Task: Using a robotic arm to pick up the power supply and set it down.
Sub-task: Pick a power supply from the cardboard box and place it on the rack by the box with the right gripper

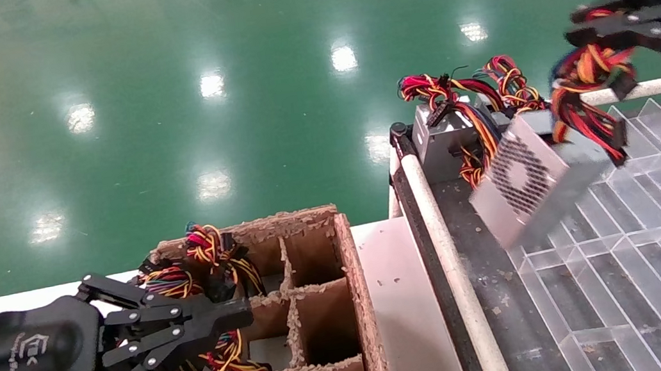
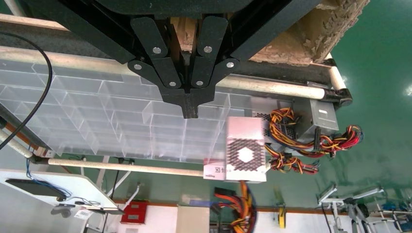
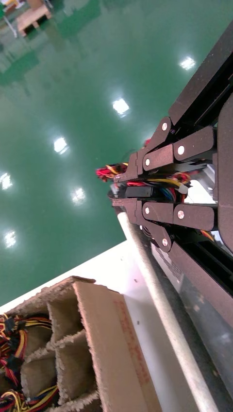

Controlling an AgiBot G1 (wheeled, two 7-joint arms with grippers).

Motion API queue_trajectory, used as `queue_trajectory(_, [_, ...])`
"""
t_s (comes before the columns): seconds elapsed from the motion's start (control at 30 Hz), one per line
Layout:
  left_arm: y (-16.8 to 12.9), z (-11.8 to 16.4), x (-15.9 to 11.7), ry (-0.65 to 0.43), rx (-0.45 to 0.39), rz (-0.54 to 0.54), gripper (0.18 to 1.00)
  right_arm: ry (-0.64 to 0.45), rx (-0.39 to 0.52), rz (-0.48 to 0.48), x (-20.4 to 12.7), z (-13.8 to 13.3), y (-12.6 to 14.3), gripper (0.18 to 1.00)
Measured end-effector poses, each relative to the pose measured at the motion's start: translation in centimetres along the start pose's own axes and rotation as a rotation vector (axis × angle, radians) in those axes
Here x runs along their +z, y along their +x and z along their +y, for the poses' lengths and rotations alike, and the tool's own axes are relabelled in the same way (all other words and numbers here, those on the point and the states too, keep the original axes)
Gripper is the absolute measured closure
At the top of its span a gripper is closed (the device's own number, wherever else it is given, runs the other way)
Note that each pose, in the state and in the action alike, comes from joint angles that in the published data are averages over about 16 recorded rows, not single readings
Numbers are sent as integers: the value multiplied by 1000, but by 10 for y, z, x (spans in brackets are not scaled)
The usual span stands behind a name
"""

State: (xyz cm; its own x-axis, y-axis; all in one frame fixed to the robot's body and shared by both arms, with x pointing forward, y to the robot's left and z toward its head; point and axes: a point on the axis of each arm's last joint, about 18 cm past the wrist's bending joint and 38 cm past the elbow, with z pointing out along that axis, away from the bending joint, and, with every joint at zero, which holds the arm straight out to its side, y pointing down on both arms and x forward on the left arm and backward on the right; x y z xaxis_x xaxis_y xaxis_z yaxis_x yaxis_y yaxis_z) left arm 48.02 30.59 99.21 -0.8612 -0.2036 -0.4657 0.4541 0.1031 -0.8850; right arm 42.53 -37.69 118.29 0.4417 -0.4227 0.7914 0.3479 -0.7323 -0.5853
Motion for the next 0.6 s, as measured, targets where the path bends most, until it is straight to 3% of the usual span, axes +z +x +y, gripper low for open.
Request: queue_trajectory(0.6, [0,0,0,0,0,0,993,34,153,-113,-39,44,-44,946])
